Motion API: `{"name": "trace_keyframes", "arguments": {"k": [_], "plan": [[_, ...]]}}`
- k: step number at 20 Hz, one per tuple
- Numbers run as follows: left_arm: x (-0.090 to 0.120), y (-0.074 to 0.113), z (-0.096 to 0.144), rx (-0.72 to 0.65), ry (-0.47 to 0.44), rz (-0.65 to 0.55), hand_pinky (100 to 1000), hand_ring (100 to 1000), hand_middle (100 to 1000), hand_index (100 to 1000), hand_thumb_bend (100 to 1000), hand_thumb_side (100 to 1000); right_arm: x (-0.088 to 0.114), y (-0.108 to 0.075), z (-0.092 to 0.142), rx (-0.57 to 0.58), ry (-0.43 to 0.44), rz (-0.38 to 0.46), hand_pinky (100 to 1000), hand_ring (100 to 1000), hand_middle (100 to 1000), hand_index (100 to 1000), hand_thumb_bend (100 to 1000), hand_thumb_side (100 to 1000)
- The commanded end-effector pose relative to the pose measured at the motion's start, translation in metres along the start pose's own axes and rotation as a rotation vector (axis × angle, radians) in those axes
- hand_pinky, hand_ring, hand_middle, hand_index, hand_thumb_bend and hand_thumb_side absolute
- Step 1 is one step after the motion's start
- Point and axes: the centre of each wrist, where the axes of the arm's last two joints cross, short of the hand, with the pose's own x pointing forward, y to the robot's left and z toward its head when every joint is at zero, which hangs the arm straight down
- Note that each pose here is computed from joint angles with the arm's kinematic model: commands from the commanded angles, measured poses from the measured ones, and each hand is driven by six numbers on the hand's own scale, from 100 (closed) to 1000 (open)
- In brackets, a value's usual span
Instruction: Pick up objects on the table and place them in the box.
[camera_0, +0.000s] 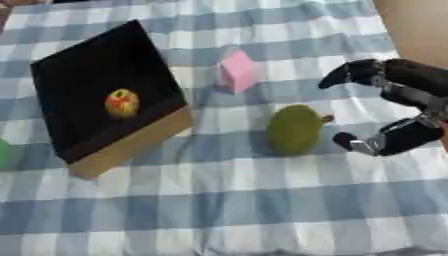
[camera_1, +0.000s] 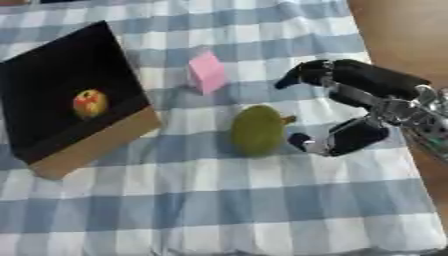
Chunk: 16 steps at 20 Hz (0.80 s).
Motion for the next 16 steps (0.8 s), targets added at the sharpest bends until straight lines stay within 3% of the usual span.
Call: {"name": "trace_keyframes", "arguments": {"k": [1, 2, 5, 16], "plan": [[0.006, 0.003, -0.008, -0.004, -0.038, 0.004, 842, 883, 870, 919, 634, 921, 0.006, -0.010, 0.001, 0.037, 0.009, 0.063, 922, 915, 844, 926, 362, 168], [0.006, 0.003, -0.008, -0.005, -0.037, 0.006, 842, 883, 869, 918, 633, 913, 0.007, -0.010, -0.001, 0.047, 0.012, 0.072, 923, 916, 848, 929, 326, 131], [0.007, 0.002, -0.008, -0.007, -0.036, 0.011, 841, 883, 869, 918, 633, 920, 0.012, -0.011, -0.006, 0.046, 0.023, 0.088, 924, 916, 849, 929, 222, 216], [0.008, 0.000, -0.008, 0.000, -0.034, 0.025, 840, 881, 867, 917, 627, 917, 0.022, -0.003, -0.017, 0.090, 0.039, 0.080, 921, 911, 843, 922, 184, 281]]}}
